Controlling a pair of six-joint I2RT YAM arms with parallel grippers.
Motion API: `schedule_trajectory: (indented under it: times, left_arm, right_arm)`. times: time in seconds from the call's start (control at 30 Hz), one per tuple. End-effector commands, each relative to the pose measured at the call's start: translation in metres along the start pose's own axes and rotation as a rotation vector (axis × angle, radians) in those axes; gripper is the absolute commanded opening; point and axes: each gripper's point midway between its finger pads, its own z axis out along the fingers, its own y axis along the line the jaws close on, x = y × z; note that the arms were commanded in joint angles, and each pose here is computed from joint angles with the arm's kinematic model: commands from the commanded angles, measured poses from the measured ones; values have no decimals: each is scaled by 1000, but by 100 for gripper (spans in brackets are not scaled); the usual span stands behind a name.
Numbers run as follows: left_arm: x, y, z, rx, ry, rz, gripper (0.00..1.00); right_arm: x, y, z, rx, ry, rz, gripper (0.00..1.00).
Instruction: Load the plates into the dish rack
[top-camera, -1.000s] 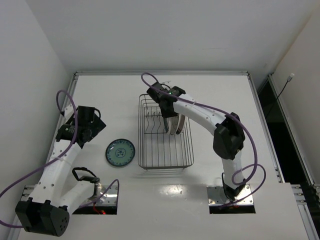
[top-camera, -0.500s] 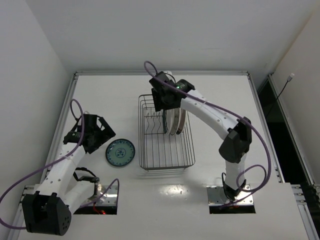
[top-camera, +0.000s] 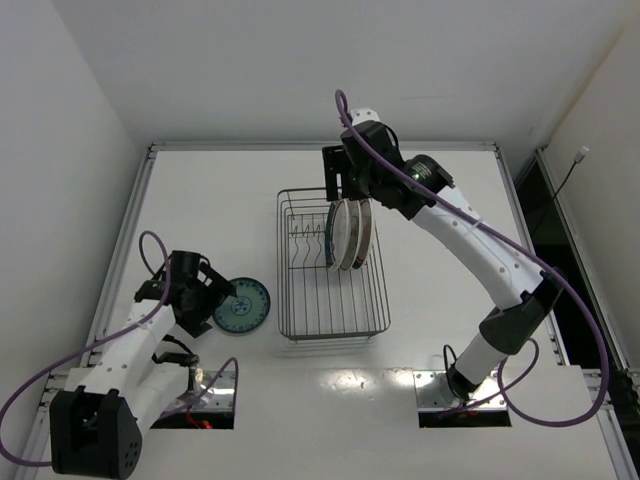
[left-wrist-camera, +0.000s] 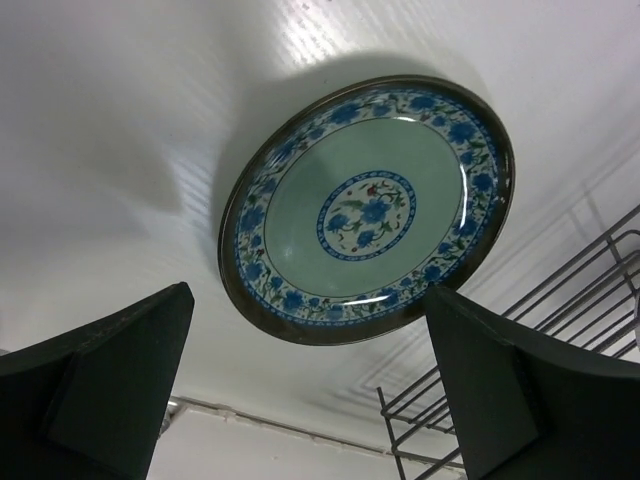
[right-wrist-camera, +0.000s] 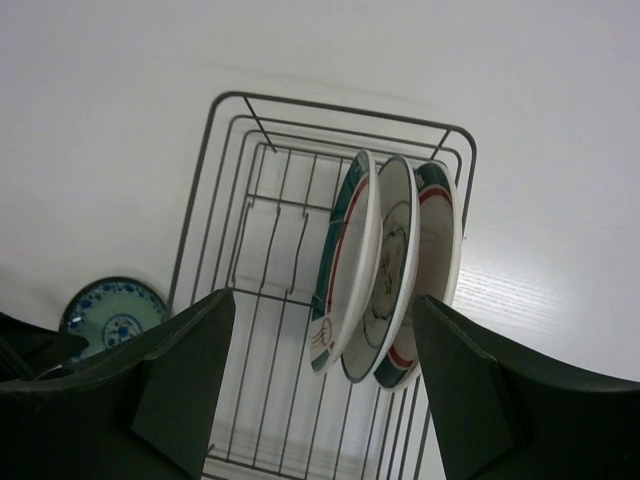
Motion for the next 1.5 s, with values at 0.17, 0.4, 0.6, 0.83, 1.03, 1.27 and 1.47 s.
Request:
schedule_trajectory:
  times: [0.17, 0.4, 0.6, 0.83, 1.03, 1.27, 1.47]
  left_arm:
    - [27, 2, 26, 37, 66, -179, 97]
    - [37, 1, 52, 46, 107, -226, 82]
    - [26, -17, 61, 109, 78, -224, 26]
    - [13, -34, 66, 178, 46, -238, 0]
    - [-29, -69, 40, 289, -70, -255, 0]
    - [-101, -137, -50, 525, -283, -215, 0]
    - [-114, -169, -101, 636, -303, -148, 0]
  right_arm:
    - [-3, -9, -2, -35, -25, 22, 69]
    - [-7, -26, -13, -17, -47, 34, 69]
    - [0, -33, -10, -12, -25, 39, 69]
    - [0, -41, -14, -5, -24, 40, 69]
    - [8, -28, -8, -80, -13, 31, 69]
    - [29, 14, 10, -393, 26, 85, 74]
    - [50, 56, 15, -746, 79, 211, 82]
